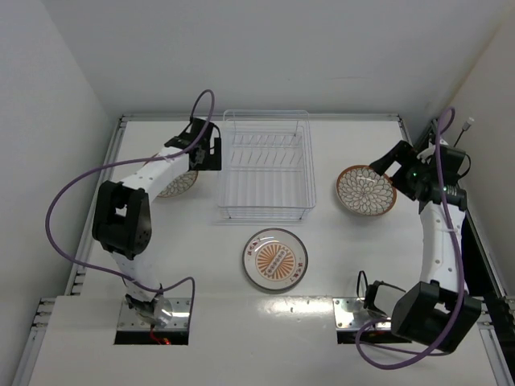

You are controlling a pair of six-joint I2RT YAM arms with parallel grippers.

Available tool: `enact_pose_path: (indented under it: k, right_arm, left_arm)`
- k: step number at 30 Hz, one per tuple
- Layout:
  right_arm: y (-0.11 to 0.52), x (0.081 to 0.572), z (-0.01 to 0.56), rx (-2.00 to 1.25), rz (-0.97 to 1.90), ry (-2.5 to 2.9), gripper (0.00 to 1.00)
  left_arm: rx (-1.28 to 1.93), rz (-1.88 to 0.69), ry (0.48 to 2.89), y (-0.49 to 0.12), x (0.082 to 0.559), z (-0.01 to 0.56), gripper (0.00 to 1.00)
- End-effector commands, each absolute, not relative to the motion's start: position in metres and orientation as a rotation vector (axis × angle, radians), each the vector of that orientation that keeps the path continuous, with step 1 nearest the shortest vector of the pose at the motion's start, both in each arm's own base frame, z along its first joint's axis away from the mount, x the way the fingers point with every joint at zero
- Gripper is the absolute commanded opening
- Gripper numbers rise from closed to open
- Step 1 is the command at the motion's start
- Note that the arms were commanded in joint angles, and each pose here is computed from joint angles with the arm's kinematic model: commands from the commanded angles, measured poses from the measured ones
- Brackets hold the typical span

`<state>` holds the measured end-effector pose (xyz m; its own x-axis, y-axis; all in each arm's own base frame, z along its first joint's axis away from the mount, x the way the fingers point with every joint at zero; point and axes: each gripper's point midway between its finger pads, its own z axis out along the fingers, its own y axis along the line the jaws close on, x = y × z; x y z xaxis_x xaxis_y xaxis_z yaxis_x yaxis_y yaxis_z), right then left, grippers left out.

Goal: Load the plates into the dish rack

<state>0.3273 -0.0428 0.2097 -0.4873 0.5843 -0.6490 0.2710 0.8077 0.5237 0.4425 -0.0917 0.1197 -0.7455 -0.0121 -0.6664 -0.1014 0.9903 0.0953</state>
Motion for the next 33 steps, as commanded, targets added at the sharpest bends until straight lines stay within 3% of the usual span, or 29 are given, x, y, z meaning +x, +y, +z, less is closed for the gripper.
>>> enact_pose_path:
  k: [1, 15, 30, 33]
  right_arm:
    - [-0.047, 0.337, 0.214, 0.639, 0.431, 2.070, 1.00]
    - [-0.073, 0.333, 0.174, 0.796, 0.367, 2.128, 1.00]
    - [-0.096, 0.292, 0.057, 1.208, 0.556, 2.242, 1.00]
    - [-0.092, 0.295, 0.046, 1.257, 0.634, 2.224, 0.88]
  left_arm:
    - [-0.121, 0.137, 2.312, -0.090, 0.448, 0.151, 0.91]
    - [-0.144, 0.018, 2.239, -0.100, 0.442, 0.178, 0.91]
    - [-0.165, 0.031, 2.193, -0.094, 0.440, 0.194, 0.91]
    - [-0.165, 0.031, 2.193, -0.094, 0.440, 0.194, 0.91]
